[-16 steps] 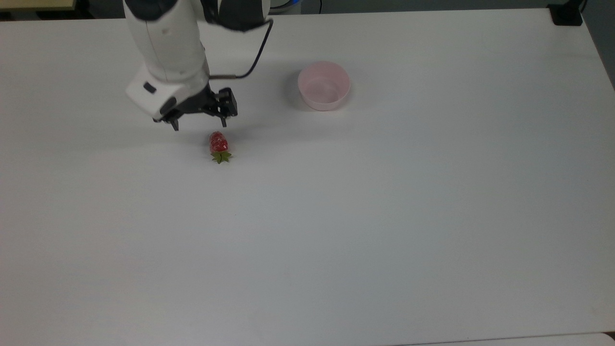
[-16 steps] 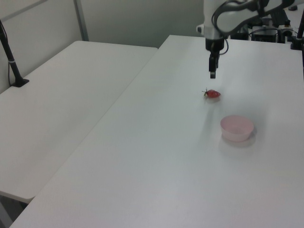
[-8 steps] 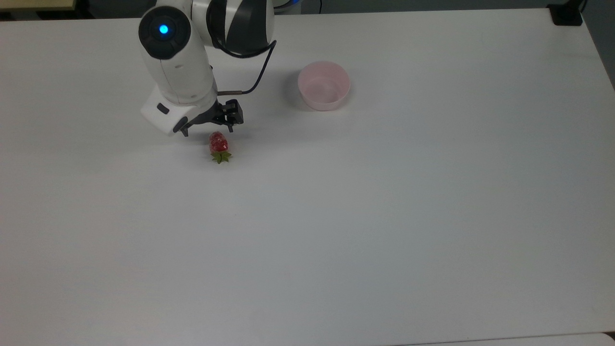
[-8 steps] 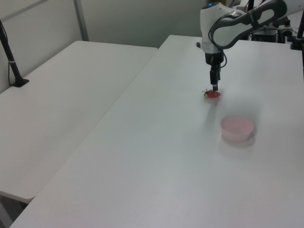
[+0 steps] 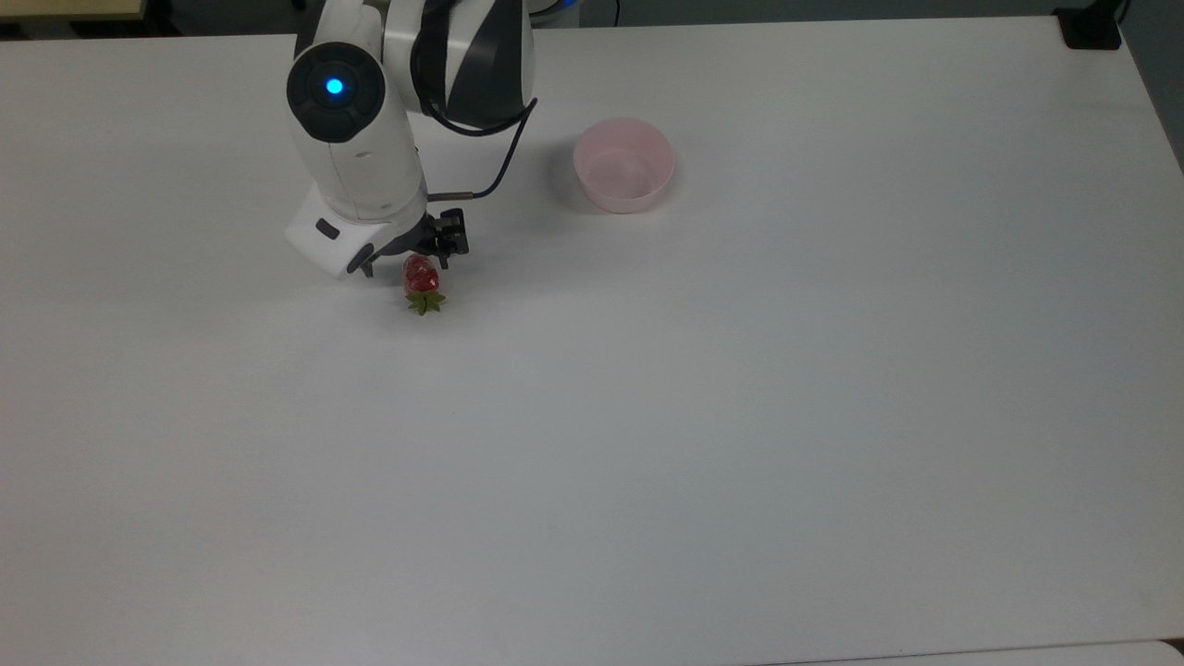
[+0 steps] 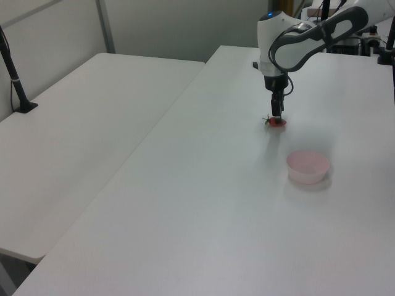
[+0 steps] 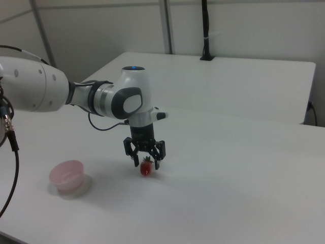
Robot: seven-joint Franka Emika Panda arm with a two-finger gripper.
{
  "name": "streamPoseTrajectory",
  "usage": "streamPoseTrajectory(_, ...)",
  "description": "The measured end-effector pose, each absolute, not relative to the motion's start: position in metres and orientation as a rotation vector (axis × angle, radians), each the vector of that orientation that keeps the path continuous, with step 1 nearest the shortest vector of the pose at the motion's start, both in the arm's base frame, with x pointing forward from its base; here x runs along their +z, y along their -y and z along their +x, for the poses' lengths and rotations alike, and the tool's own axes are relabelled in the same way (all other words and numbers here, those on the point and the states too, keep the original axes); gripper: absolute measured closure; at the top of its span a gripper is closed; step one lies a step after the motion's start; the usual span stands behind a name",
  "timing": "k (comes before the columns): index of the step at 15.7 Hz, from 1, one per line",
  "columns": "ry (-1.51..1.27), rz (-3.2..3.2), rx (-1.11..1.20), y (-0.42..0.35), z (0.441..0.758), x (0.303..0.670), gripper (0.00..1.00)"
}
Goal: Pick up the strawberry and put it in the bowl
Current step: 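Close the gripper around the red strawberry, then lift the strawberry and carry it toward the pink bowl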
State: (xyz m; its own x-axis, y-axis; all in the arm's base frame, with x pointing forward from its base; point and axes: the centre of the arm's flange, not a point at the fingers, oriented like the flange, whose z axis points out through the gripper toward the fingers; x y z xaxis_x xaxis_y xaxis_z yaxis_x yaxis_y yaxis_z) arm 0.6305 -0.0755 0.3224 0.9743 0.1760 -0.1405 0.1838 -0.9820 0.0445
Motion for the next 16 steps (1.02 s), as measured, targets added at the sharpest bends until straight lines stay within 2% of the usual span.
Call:
streamPoseTrajectory(2, -0.295, 3.059, -0.209, 0.0722, 0.6323, 0.3155, 0.23)
streamPoseTrajectory(4, -0.321, 3.056, -0.218, 0.0709, 0.6326, 0.3105, 0.40)
streamPoseTrajectory(8, -0.343, 3.055, -0.221, 0.0711, 0.6326, 0.3092, 0.44)
streamPoseTrajectory(10, -0.344, 3.055, -0.221, 0.0711, 0.6327, 0.3093, 0.51)
streamPoseTrajectory(16, -0.346, 3.054, -0.214, 0.0711, 0.6338, 0.3112, 0.56)
